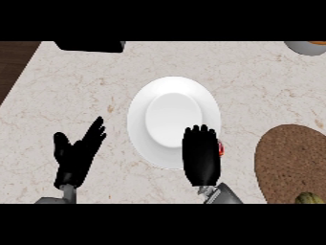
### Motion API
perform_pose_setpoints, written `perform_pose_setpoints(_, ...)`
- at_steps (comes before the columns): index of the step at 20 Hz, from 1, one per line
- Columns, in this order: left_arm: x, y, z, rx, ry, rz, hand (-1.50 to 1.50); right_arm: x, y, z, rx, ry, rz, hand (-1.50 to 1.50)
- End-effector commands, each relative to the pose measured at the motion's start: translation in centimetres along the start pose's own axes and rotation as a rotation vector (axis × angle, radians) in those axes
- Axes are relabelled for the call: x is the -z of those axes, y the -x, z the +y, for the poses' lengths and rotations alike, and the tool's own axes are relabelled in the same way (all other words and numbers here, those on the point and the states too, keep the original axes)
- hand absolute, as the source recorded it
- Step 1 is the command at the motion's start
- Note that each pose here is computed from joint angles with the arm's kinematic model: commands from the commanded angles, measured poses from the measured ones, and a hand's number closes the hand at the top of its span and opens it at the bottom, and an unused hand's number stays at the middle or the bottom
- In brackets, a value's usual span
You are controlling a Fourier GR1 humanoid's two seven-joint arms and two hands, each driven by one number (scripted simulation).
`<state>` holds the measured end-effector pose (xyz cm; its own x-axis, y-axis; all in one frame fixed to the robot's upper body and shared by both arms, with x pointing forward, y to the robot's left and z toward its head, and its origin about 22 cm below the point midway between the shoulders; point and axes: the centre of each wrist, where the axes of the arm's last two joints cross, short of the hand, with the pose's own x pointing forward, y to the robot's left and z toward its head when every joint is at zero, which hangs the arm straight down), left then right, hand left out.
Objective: Pick the can from the placemat and place it in the plate
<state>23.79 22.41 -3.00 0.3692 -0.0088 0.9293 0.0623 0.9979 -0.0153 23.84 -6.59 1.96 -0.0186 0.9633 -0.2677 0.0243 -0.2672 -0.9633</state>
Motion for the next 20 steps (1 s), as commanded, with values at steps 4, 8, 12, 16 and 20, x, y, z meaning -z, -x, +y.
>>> perform_pose_setpoints(4,0.4,-0.3,-0.5,0.029,0.041,0.002,0.0,-2.6,-1.6,-6.6,0.51,0.268,0.091,1.5)
perform_pose_setpoints(8,0.8,-0.7,-1.1,0.04,0.054,-0.004,0.0,-3.2,-2.2,-8.2,0.708,0.374,0.196,1.5)
perform_pose_setpoints(12,0.7,-0.2,-0.3,0.032,0.031,0.008,0.0,-3.9,-2.5,-8.8,0.865,0.414,0.285,1.5)
perform_pose_setpoints(16,0.9,-1.1,-0.3,0.021,0.036,-0.007,0.0,-3.7,-2.5,-9.0,0.99,0.466,0.327,1.5)
perform_pose_setpoints(20,0.9,-0.5,0.8,0.021,-0.018,0.011,0.0,-3.3,-2.8,-7.7,0.983,0.548,0.367,1.5)
